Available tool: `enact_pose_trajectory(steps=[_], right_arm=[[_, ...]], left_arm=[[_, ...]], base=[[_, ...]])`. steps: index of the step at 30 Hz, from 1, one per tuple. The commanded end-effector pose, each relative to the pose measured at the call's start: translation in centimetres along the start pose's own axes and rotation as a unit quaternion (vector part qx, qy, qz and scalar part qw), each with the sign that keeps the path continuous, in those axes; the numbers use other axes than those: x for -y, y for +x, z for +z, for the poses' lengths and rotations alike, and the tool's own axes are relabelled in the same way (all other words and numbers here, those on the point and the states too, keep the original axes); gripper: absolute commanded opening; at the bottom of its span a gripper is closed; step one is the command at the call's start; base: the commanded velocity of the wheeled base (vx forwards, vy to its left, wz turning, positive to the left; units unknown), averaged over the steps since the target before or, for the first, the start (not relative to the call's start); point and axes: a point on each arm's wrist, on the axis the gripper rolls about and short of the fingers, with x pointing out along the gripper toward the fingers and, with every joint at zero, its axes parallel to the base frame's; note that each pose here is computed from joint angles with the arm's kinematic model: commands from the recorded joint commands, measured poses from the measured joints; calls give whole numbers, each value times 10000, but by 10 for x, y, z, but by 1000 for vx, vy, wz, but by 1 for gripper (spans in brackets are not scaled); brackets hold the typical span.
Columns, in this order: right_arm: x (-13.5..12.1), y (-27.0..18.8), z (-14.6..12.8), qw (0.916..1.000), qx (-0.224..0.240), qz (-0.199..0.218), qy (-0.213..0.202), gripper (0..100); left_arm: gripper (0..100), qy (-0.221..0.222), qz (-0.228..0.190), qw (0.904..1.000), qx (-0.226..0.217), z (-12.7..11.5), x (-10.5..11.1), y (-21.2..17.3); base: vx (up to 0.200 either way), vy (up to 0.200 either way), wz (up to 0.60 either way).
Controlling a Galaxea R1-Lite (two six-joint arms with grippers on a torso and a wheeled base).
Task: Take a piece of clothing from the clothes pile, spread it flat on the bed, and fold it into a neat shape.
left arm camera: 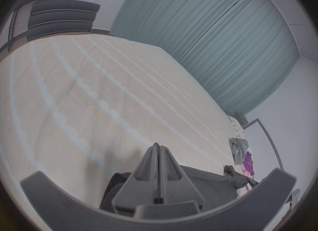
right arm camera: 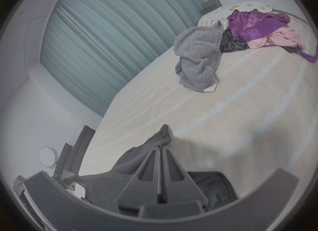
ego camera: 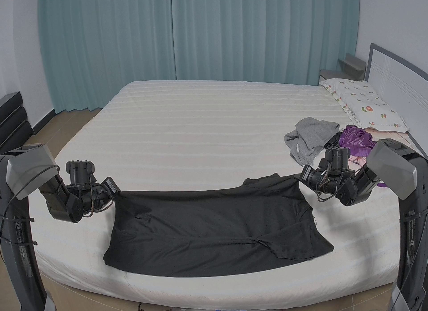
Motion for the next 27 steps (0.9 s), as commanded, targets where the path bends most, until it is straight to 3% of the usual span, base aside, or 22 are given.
enact_pose_trajectory(steps=[1, 19, 27], right_arm=[[-5, -16, 5, 10000, -11, 36, 26, 0], [6, -61, -22, 9981, -562, -176, 192, 0], [23, -84, -45, 9953, -933, -216, 149, 0]], left_arm=[[0, 29, 17, 10000, -65, -4, 2, -11], [0, 100, 308, 9987, -394, -23, -10, -42], [0, 198, 389, 9955, -840, -42, -21, -59]], base=[[0, 0, 0], [0, 0, 0], [0, 0, 0]])
